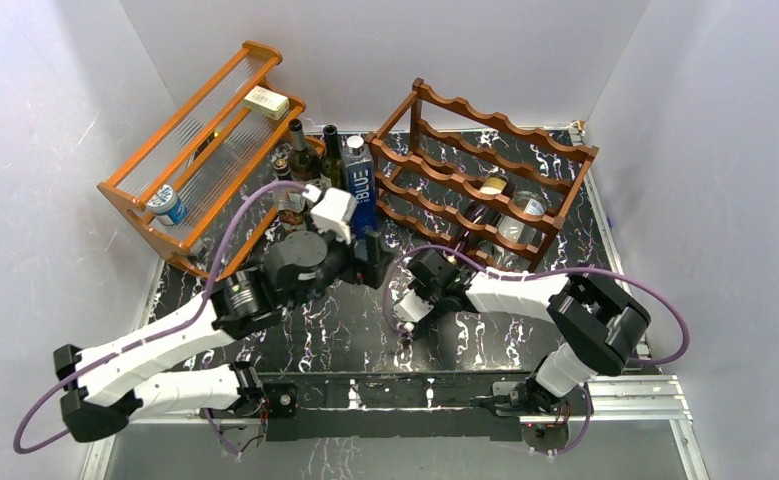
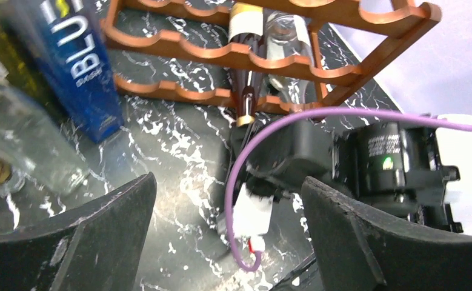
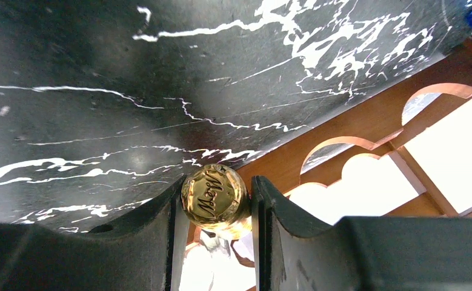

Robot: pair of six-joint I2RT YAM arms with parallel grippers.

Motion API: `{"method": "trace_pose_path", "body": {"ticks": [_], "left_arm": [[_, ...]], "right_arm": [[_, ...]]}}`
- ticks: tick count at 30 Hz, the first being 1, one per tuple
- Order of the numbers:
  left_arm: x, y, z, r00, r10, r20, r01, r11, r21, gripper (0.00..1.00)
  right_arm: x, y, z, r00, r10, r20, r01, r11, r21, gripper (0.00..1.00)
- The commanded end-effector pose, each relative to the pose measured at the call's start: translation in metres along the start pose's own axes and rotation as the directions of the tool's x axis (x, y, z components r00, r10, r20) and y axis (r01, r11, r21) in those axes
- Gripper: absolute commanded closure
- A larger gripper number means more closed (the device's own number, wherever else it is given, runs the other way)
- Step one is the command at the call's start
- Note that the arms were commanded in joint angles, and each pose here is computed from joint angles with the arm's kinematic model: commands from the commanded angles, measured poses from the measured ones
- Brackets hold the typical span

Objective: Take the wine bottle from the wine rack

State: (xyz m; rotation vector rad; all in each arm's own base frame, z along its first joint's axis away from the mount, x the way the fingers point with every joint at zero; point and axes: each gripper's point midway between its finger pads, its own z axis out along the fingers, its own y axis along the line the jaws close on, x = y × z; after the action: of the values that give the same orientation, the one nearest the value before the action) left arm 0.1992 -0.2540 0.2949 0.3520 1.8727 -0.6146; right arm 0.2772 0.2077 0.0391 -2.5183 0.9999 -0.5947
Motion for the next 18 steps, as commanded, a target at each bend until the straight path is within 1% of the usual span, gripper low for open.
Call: {"method": "trace_pose_path", "body": {"ticks": [1,6,11,18], "left_arm": [[-0.041,-0.032,0.017,0.997,0.019,0.07,-0.026,0.995,0.098,0.14],[-0.039,-0.042,0.025,0.997,-0.03,0.066,0.021,0.99,0.138,0.15],[-0.042,-0.036,0.018,0.997,-0.044,0.071,0.035,0.992,0.124,0.15],[-0.049,-0.018,0.003,0.994,-0.05,0.101,0.043,0.997,0.071,0.14]], "right_arm": [[-0.05,0.014,-0.005,0.984,0.004,0.178,0.0,1.0,-0.021,0.77],[-0.071,0.009,-0.02,0.974,0.009,0.228,-0.013,1.0,0.016,0.78],[-0.086,0.006,-0.035,0.965,-0.018,0.261,0.005,0.999,0.05,0.78],[-0.109,-0.001,-0.054,0.937,-0.04,0.348,0.01,0.996,0.087,0.79]]}}
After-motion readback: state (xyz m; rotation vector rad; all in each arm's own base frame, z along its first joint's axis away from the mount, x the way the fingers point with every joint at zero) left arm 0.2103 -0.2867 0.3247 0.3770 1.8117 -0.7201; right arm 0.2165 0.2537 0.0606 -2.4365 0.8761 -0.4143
